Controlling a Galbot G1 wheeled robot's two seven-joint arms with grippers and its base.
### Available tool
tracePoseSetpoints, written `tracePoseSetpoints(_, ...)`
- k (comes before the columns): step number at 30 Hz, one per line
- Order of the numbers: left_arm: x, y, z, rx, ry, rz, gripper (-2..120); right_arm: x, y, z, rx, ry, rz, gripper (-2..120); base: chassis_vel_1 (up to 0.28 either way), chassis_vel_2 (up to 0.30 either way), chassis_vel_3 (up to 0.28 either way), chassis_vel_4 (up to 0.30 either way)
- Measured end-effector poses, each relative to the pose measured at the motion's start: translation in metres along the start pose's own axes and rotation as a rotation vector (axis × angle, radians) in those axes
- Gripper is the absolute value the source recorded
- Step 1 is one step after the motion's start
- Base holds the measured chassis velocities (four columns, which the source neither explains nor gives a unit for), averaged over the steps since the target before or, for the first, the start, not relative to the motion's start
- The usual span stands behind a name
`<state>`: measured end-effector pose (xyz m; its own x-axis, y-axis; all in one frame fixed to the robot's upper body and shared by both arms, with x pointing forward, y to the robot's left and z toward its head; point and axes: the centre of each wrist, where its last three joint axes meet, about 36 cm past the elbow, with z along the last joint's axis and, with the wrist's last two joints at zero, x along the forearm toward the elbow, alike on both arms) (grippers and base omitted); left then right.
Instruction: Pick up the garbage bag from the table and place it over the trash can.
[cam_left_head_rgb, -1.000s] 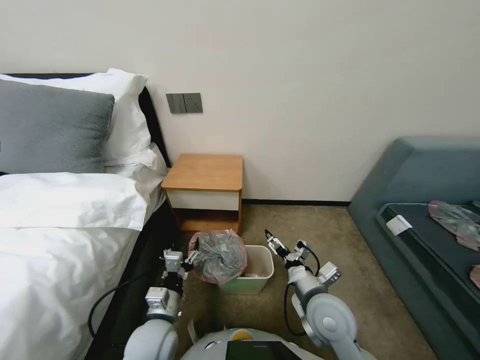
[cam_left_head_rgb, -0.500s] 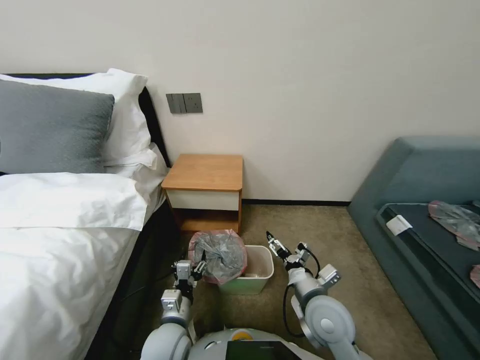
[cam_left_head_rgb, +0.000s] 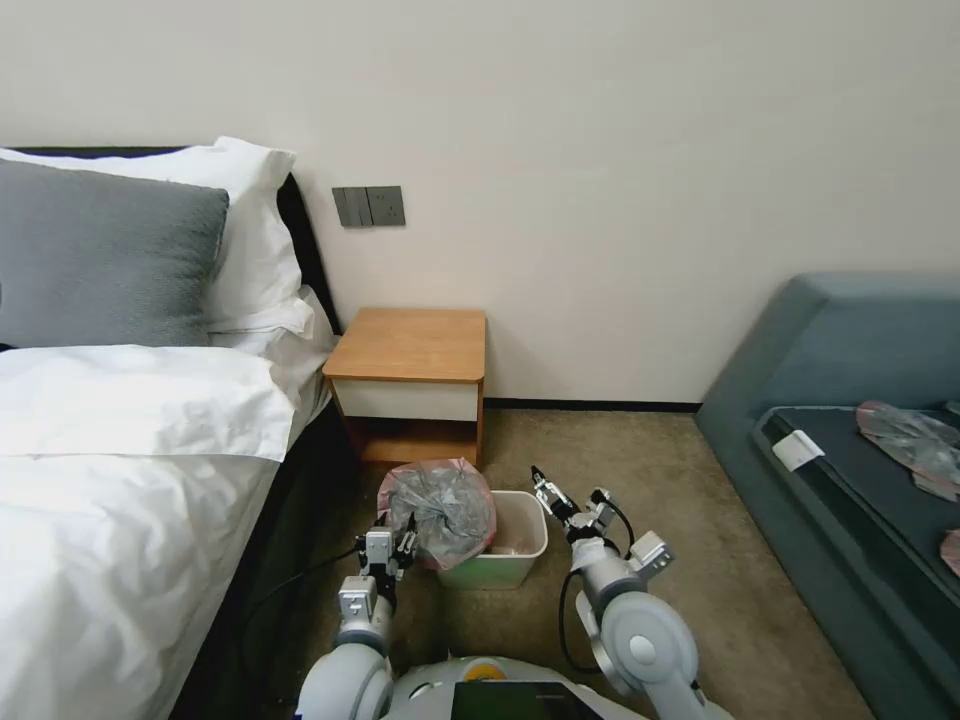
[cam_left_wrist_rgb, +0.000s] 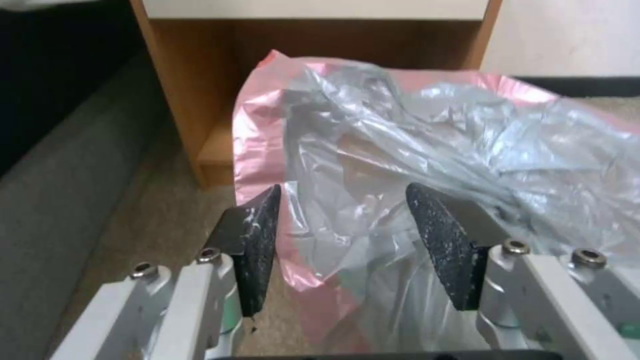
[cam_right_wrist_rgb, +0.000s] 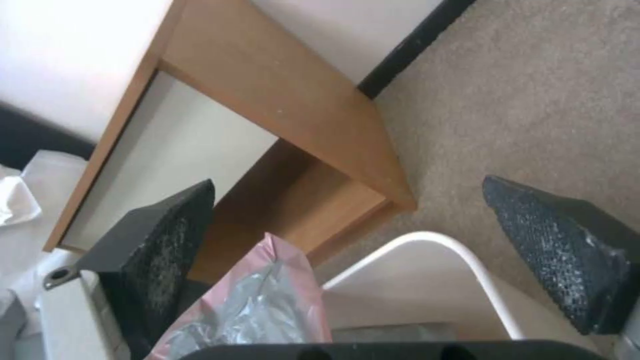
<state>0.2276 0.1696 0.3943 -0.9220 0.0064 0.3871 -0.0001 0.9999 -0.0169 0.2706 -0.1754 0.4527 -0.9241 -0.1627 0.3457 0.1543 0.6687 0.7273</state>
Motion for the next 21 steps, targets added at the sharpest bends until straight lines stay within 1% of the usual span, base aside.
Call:
tracePoseSetpoints(4,-0.002,-0.002,0.003,0.000,0.020,-0.004,52,-0.001,0.000,0.003,0.001,0.001,0.003,100,0.000,0.000,0.000,0.000)
tracePoseSetpoints(21,-0.005,-0.013,0.006,0.003,0.030,0.036,52,0.001,0.002,0.011,0.012,0.001,0.007,100,0.000,0.000,0.000,0.000)
